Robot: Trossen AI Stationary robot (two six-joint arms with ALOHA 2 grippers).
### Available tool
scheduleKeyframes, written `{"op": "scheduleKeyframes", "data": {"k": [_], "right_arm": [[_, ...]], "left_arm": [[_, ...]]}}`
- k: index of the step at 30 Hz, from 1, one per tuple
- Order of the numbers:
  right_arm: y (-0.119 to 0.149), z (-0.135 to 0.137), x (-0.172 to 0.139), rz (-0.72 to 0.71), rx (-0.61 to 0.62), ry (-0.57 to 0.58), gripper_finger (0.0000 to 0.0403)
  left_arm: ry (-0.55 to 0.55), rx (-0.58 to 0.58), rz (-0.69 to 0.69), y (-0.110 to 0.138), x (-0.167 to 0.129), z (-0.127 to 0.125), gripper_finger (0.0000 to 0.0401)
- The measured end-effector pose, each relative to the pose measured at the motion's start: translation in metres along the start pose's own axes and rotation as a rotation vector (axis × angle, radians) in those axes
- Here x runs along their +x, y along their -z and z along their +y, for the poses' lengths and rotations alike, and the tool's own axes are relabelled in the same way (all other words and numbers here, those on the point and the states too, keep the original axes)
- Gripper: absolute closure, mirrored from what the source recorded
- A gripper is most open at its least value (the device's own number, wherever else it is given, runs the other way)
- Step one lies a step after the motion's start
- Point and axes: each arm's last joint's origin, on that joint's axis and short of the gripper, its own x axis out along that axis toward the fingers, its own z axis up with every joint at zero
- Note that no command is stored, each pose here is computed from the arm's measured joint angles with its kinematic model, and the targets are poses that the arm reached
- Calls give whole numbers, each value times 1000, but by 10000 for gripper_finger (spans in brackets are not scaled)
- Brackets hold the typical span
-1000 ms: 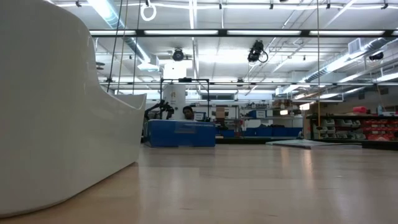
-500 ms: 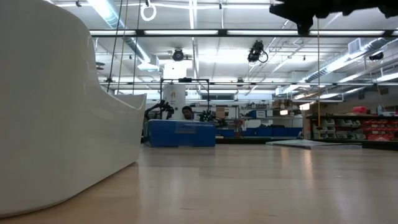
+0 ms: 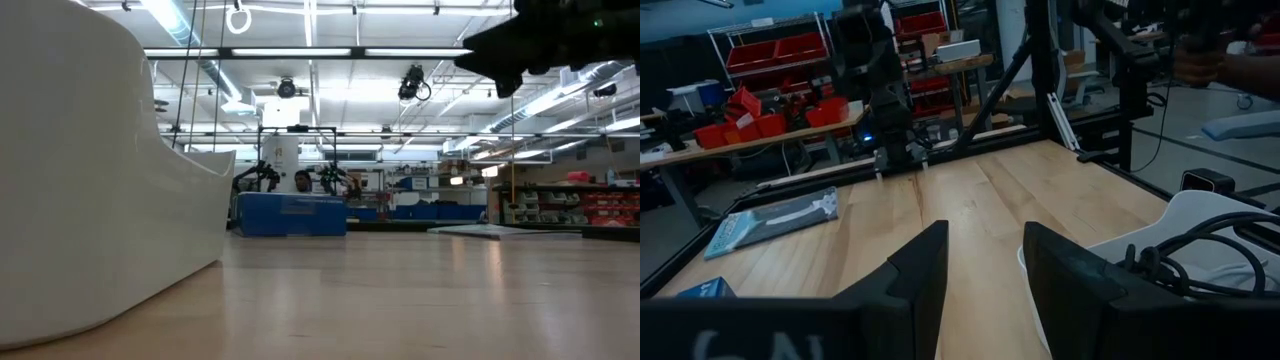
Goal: Pick and place USB-C Cables
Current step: Return to Home Position
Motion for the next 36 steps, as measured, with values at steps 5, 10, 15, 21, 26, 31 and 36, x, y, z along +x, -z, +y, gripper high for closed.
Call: {"op": "scheduleKeyframes", "data": {"k": [5,10,15,21,26,31,36], "right_arm": [[16,-7,-7,10,31,15,239],[35,-16,-14,-9,42,57,241],[55,-24,-21,-55,77,76,241],[56,-28,-21,-44,87,67,241],[55,-29,-21,-45,51,24,241],[54,-33,-21,-47,12,3,241],[54,-40,-24,-40,29,-74,241]], "left_arm": [[0,0,0,0,0,0,259],[0,0,0,0,0,0,259],[0,0,-1,0,0,0,259],[0,0,0,0,0,0,259],[0,0,-1,0,0,0,259],[0,0,0,0,0,0,259],[0,0,0,0,0,0,259]]}}
